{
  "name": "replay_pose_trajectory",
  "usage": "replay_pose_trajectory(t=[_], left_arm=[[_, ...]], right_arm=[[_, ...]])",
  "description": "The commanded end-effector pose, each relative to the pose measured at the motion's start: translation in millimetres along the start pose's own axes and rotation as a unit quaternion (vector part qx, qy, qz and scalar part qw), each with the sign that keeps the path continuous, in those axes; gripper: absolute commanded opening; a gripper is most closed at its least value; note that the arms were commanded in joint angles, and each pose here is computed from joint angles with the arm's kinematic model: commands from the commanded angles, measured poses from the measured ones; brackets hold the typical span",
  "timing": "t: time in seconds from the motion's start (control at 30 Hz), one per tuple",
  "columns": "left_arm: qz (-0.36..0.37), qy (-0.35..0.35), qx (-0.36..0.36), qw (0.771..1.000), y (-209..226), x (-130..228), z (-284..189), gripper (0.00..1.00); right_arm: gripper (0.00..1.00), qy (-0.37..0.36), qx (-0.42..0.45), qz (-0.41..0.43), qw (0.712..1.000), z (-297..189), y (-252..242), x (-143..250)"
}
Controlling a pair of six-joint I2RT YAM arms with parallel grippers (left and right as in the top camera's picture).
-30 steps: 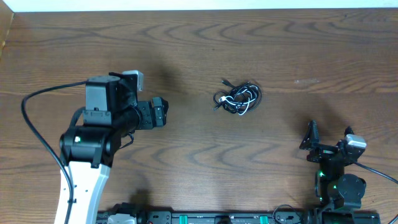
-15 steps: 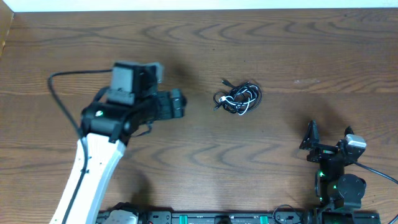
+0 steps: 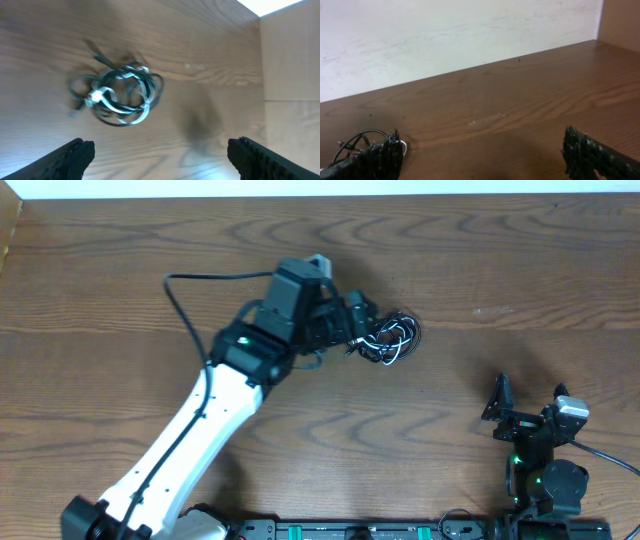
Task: Untangle cables
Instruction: 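Close the left gripper on the cable bundle and lift it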
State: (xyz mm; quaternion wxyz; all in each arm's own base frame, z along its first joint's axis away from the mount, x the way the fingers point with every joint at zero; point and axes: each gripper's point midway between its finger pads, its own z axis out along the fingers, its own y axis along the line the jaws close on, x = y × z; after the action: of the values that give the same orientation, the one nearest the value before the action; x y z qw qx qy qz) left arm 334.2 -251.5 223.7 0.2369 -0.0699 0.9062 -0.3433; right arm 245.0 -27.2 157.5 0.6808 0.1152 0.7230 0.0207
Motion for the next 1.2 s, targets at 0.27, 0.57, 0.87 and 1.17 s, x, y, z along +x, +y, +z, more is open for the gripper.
replay_pose_trajectory(t=[0.27, 0.57, 0.87, 1.17], left_arm=[[-0.229, 0.068, -0.065, 0.969, 16, 44, 64, 0.91], [-0.434, 0.037, -0.139, 0.889, 60, 53, 116, 0.91], [-0.438, 0.035, -0.131, 0.889, 76, 56, 160, 0.59], [-0.397, 0.055, -0.175, 0.899, 98, 71, 161, 0.08]], right_arm=[[0.99, 0.002, -0.004, -0.008, 1.0, 0, 2, 1], [0.99, 0.002, -0.004, -0.008, 1.0, 0, 2, 1], [0.99, 0.002, -0.004, -0.008, 1.0, 0, 2, 1], [0.99, 0.002, -0.004, -0.008, 1.0, 0, 2, 1]])
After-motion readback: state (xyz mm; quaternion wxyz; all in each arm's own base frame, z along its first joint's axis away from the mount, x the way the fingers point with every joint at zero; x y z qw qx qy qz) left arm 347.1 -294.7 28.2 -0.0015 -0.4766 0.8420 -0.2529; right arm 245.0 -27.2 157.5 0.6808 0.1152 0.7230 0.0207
